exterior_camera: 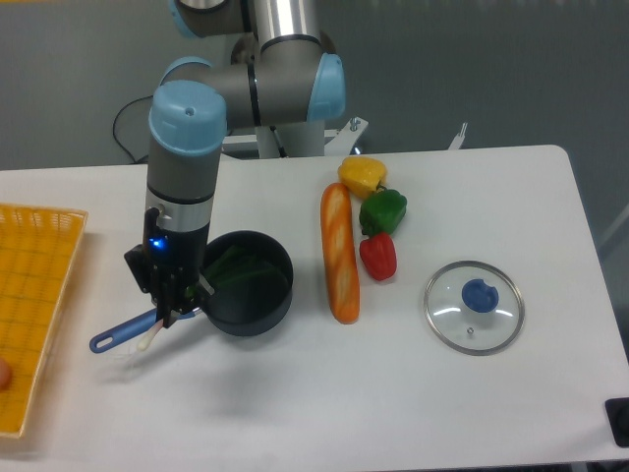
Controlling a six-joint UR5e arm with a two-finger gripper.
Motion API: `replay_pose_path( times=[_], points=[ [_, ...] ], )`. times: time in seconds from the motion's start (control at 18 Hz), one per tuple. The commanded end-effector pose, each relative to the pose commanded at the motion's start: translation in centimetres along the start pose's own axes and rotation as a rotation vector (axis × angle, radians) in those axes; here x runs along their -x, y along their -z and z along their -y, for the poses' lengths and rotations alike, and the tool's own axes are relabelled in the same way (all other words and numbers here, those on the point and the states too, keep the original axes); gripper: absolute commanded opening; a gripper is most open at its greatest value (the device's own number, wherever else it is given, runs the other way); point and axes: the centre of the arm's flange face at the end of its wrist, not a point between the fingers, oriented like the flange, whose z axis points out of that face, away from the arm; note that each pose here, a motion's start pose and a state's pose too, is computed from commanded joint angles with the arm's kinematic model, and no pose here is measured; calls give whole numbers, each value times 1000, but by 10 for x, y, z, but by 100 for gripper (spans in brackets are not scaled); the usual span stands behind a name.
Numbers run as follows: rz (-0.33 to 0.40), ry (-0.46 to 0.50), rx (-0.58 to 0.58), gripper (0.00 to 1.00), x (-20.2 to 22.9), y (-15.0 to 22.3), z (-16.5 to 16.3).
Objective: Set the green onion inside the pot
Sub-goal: 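Press the green onion down inside the saucepan near the rim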
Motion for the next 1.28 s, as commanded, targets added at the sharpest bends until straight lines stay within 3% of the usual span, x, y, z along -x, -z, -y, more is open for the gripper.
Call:
replay_pose_path(
  times=[1.28],
  points=[
    [-20,-29,53,12,33,-38,-20]
  ],
)
